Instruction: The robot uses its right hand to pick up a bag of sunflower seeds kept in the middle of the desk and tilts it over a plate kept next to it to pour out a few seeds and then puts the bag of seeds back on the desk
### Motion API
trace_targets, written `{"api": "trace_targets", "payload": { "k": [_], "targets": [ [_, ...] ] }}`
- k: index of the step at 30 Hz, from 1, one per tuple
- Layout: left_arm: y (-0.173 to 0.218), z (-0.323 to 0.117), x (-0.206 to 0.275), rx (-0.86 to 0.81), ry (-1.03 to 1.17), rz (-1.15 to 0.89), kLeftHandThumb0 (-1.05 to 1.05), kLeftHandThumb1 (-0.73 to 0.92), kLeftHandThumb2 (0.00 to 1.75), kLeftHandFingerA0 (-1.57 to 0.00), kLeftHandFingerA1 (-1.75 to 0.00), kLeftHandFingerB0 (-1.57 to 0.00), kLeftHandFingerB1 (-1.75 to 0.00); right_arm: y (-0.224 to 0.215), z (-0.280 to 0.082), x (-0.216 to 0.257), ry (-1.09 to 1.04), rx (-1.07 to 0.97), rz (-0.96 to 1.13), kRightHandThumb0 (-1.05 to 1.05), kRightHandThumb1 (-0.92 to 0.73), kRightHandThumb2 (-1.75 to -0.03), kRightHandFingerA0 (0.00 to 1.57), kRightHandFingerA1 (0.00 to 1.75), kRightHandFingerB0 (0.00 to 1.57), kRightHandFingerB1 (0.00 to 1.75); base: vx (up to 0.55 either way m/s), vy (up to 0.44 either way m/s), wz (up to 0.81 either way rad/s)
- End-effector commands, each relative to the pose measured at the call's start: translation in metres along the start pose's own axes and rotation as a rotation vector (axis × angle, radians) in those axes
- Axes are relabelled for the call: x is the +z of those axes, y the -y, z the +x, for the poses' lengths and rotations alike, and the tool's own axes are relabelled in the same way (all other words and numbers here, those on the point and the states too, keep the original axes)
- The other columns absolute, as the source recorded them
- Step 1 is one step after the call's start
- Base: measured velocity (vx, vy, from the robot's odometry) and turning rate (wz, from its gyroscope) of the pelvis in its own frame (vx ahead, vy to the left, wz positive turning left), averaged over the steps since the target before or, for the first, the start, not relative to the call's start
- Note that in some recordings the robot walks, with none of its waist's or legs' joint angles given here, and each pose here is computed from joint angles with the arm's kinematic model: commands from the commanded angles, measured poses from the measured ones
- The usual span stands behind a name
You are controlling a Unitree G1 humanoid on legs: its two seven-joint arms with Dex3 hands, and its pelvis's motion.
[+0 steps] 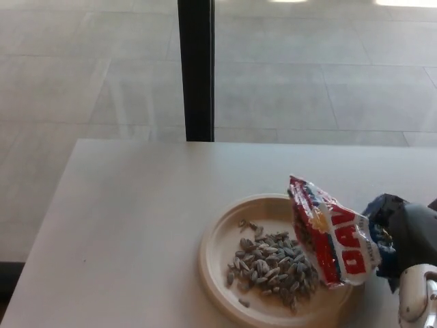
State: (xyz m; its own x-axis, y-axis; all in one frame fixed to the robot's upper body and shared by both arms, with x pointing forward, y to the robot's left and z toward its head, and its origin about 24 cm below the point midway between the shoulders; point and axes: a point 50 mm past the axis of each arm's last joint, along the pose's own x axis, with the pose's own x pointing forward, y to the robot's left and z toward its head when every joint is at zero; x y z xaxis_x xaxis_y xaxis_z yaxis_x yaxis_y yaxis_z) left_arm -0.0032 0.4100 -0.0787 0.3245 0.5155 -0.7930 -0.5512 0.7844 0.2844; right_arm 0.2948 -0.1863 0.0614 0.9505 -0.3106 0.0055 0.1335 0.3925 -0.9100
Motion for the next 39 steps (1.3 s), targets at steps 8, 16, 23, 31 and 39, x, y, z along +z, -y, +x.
{"api": "trace_targets", "payload": {
  "k": [8,16,23,31,39],
  "targets": [
    [-0.001,-0.002,-0.007,0.01,-0.007,-0.031,-0.72,0.69,0.61,-0.36,-0.52,-0.39,-0.4,-0.055,-0.036,-0.028,-0.125,0.279,0.152,-0.35,-0.67,-0.66,0.84,1.24,0.71,0.66,0.0,0.0,0.0],
    [0.001,-0.002,-0.011,0.021,-0.015,-0.04,-0.72,0.56,0.97,-0.37,-0.6,-0.31,-0.51,-0.077,-0.055,-0.04,-0.105,0.516,0.183,-0.55,-0.36,-0.81,0.0,0.48,0.0,0.32,0.0,0.0,0.0],
    [0.001,-0.003,-0.016,0.017,-0.02,-0.053,-0.72,0.69,0.61,-0.36,-0.5,-0.37,-0.38,-0.074,-0.057,-0.056,-0.074,0.526,0.154,-0.76,-0.44,-0.76,0.0,0.16,0.0,0.0,0.0,0.0,0.0],
    [0.0,-0.005,-0.017,0.001,-0.011,-0.051,-0.7,0.71,0.62,-0.32,-0.51,-0.34,-0.39,-0.043,-0.043,-0.064,-0.041,0.501,0.203,-0.76,-0.47,-0.77,0.0,0.13,0.0,0.0,0.0,0.0,0.0],
    [-0.001,-0.005,-0.019,0.016,-0.015,-0.079,-0.7,0.68,0.61,-0.36,-0.53,-0.38,-0.4,-0.007,-0.037,-0.051,0.078,0.455,0.322,-0.45,-0.42,-0.67,0.0,0.0,0.0,0.02,0.0,0.0,0.0]
  ]
}}
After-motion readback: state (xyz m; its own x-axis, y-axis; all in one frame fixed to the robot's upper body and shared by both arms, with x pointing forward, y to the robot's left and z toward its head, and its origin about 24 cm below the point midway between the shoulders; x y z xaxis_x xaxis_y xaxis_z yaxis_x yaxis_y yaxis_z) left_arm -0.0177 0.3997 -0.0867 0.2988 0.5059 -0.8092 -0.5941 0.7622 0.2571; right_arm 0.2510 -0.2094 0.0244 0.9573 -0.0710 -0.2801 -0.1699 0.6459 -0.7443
